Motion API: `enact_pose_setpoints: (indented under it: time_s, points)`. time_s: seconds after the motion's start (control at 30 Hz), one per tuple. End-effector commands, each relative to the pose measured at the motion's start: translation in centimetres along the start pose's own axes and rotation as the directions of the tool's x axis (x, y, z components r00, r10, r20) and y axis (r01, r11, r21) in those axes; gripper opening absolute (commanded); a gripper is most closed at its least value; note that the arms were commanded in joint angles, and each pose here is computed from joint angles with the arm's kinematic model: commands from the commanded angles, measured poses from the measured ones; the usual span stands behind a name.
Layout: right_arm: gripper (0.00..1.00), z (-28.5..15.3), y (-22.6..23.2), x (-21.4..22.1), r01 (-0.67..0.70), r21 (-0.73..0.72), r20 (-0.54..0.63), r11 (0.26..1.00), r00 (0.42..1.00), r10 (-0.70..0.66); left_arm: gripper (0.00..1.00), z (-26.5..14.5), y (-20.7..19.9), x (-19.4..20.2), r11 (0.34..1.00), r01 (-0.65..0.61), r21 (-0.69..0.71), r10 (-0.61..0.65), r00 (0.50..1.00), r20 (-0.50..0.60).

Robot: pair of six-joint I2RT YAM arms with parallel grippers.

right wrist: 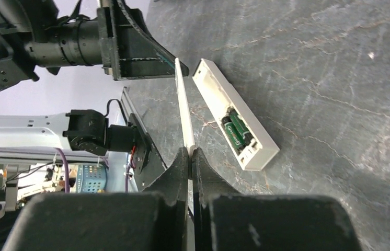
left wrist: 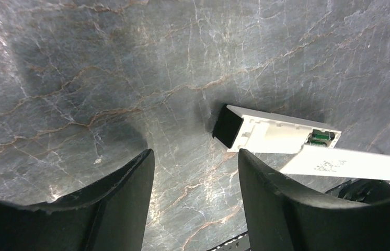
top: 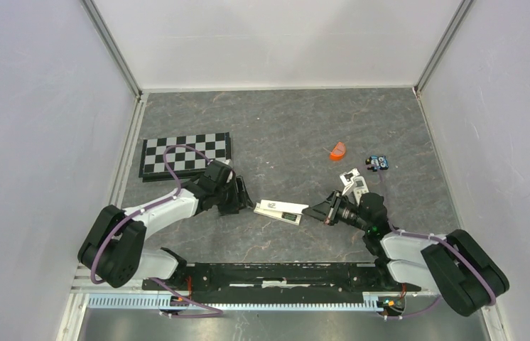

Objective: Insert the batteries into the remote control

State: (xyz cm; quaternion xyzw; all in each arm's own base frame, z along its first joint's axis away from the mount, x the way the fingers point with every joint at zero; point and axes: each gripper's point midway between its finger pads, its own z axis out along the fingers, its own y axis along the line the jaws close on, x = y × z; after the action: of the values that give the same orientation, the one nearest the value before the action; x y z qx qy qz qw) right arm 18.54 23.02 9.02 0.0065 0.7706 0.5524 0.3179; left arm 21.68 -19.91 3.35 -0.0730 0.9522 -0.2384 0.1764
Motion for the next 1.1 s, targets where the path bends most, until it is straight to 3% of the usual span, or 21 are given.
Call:
enact_pose_setpoints:
  time_s: [0.0,0.27,0.43,0.6,0.77,0.93,1.07]
  points:
    - [0.00,-0.3,-1.6,0.1,-0.048,0.095,0.025,0.994,0.999,0.045,0.66,-0.1,-0.3,-2.0,1.000,0.002,0.011,-0.003,0.996,0.090]
    - [0.00,0.1,-1.1,-1.6,-0.089,0.173,0.139,0.981,0.988,0.065,0.69,-1.2,-0.5,-3.6,1.000,0.021,0.016,-0.023,0.986,0.167]
    - [0.00,0.2,-1.6,-1.4,-0.122,0.200,0.170,0.972,0.982,0.088,0.81,-2.6,-0.5,-4.9,0.999,0.028,0.025,-0.033,0.970,0.239]
    - [0.00,0.8,-1.3,-1.0,-0.126,0.198,0.168,0.972,0.981,0.093,0.99,-3.9,-0.2,-5.8,1.000,0.016,0.017,-0.020,0.957,0.289]
    - [0.00,1.1,-1.6,-0.6,-0.162,0.212,0.177,0.964,0.976,0.125,1.00,-4.5,-1.2,-5.7,0.996,-0.009,0.090,-0.018,0.956,0.293]
    - [0.00,1.2,-2.1,-0.3,-0.188,0.229,0.186,0.955,0.972,0.147,1.00,-3.6,-2.7,-4.5,0.981,-0.010,0.195,-0.034,0.975,0.222]
    - [0.00,1.8,-0.6,-0.7,-0.189,0.163,0.189,0.968,0.969,0.157,0.93,-2.6,-3.4,-3.6,0.970,0.000,0.243,-0.041,0.986,0.163]
